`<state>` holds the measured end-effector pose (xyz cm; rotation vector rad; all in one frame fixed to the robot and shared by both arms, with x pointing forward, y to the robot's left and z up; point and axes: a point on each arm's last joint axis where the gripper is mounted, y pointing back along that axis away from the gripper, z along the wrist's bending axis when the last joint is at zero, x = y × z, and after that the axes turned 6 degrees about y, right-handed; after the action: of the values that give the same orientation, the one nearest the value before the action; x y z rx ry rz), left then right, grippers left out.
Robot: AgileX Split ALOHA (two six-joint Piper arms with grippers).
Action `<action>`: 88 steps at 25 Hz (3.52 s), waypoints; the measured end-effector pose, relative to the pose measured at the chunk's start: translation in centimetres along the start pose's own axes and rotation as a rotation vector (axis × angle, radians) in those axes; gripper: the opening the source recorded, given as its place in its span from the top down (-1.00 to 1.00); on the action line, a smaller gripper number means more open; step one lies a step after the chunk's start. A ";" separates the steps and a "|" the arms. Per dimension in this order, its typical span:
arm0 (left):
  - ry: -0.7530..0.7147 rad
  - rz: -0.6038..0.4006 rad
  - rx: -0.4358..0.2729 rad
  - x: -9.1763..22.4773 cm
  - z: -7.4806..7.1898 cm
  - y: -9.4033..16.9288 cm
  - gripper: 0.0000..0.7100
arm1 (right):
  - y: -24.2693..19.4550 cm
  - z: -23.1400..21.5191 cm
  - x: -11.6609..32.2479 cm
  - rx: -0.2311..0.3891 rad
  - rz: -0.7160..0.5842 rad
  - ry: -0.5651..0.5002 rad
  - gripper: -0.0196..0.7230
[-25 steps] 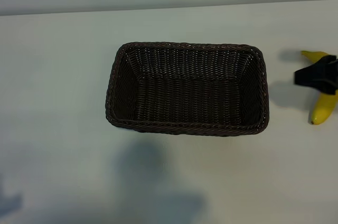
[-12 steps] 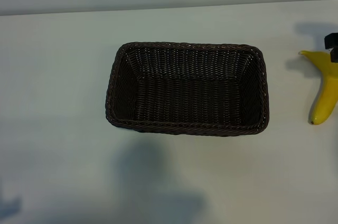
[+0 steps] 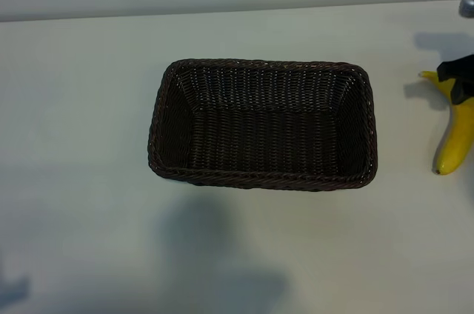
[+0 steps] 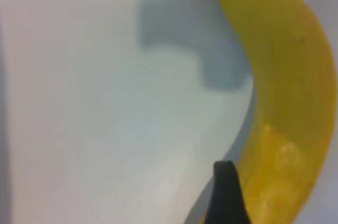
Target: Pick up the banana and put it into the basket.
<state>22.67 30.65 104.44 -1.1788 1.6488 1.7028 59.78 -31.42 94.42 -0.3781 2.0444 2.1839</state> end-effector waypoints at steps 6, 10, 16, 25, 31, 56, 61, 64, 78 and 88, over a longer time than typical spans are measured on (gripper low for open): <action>0.000 0.000 0.000 0.0 0.0 0.0 -0.58 | -2.9 -0.4 0.5 0.009 0.082 -0.012 -0.46; 0.000 0.000 0.000 0.0 0.0 0.0 -0.58 | -4.2 -0.5 0.7 0.007 0.105 -0.023 -0.45; 0.000 0.000 0.000 0.0 0.0 0.0 -0.58 | -3.7 -0.5 0.6 0.010 0.093 -0.020 -0.19; 0.000 0.000 0.000 0.0 0.0 0.0 -0.58 | 7.7 1.2 -1.9 0.019 -0.023 0.065 -0.19; 0.000 0.000 0.000 0.0 0.0 0.0 -0.58 | 11.1 8.7 -3.7 -0.033 -0.088 0.318 -0.19; 0.002 0.000 0.000 0.0 0.0 0.0 -0.58 | 0.6 26.5 -1.0 -0.112 -0.131 1.141 -0.19; 0.002 0.000 0.000 0.0 0.0 0.0 -0.58 | 0.6 26.5 -0.9 -0.113 -0.130 1.141 -0.24; 0.002 0.000 0.000 0.0 0.0 0.0 -0.58 | 1.1 26.5 -0.9 -0.115 -0.129 1.105 -0.52; 0.002 0.000 0.000 0.0 0.0 0.0 -0.58 | 7.7 19.9 -5.3 0.028 -0.152 0.782 -0.68; -0.001 0.000 0.000 0.0 0.0 0.0 -0.58 | 4.8 5.1 -7.5 0.062 -0.008 0.219 -0.64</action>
<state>22.67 30.65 104.44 -1.1782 1.6484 1.7030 65.27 -26.08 101.34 -0.6428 2.2091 2.1525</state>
